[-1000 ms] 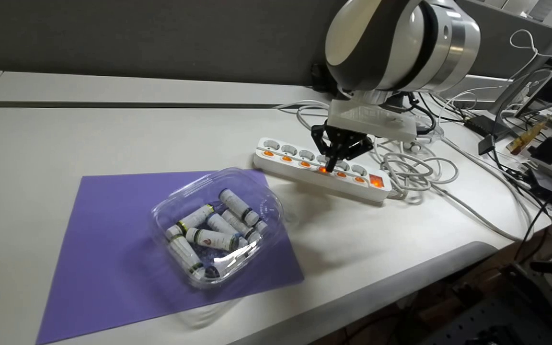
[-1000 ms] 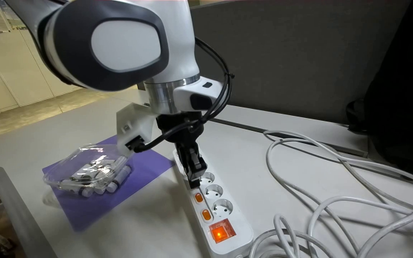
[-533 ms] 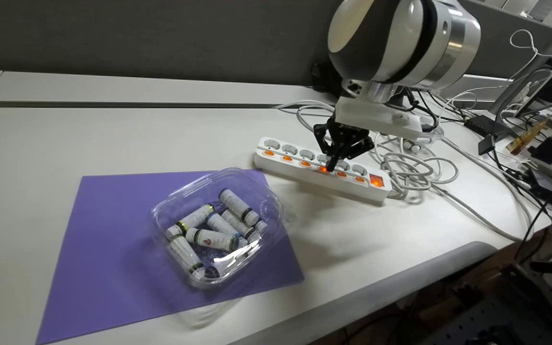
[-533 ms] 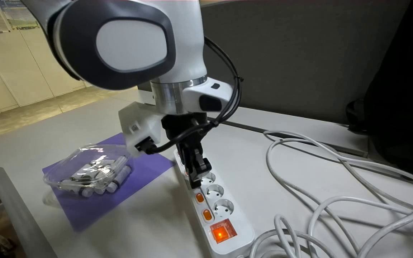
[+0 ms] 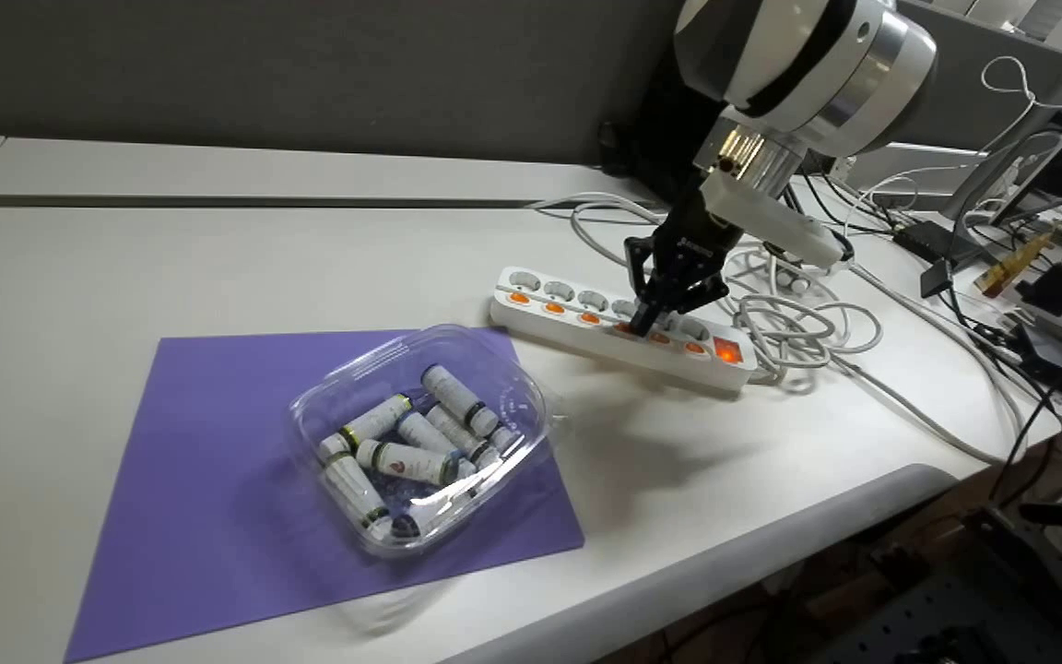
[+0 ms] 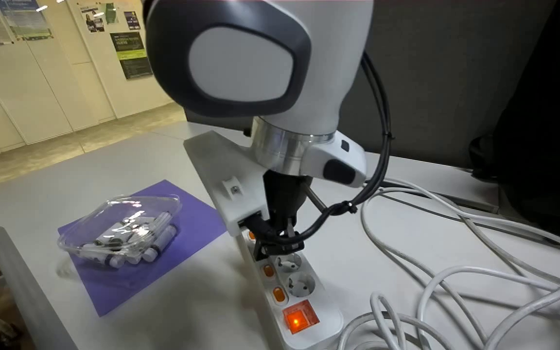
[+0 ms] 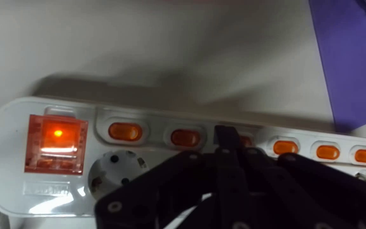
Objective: Turn off the fourth switch from the left
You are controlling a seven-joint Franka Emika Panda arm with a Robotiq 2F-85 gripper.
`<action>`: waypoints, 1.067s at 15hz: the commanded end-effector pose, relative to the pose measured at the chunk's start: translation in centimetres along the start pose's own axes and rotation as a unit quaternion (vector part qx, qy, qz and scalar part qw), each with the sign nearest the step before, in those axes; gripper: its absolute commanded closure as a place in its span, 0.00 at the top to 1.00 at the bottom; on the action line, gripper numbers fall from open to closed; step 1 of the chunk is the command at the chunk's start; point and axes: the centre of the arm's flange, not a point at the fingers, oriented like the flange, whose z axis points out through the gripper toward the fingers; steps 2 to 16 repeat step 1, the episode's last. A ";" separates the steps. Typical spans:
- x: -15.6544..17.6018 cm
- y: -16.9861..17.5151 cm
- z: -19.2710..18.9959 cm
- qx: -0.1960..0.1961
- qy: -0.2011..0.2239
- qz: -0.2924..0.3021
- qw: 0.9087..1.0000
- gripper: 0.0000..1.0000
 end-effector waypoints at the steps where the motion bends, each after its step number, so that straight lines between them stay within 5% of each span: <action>1: 1.5 0.6 2.3 -0.016 -0.042 0.056 0.997 0.00; 16: 1.5 0.6 2.3 -0.016 -0.042 0.056 0.997 0.00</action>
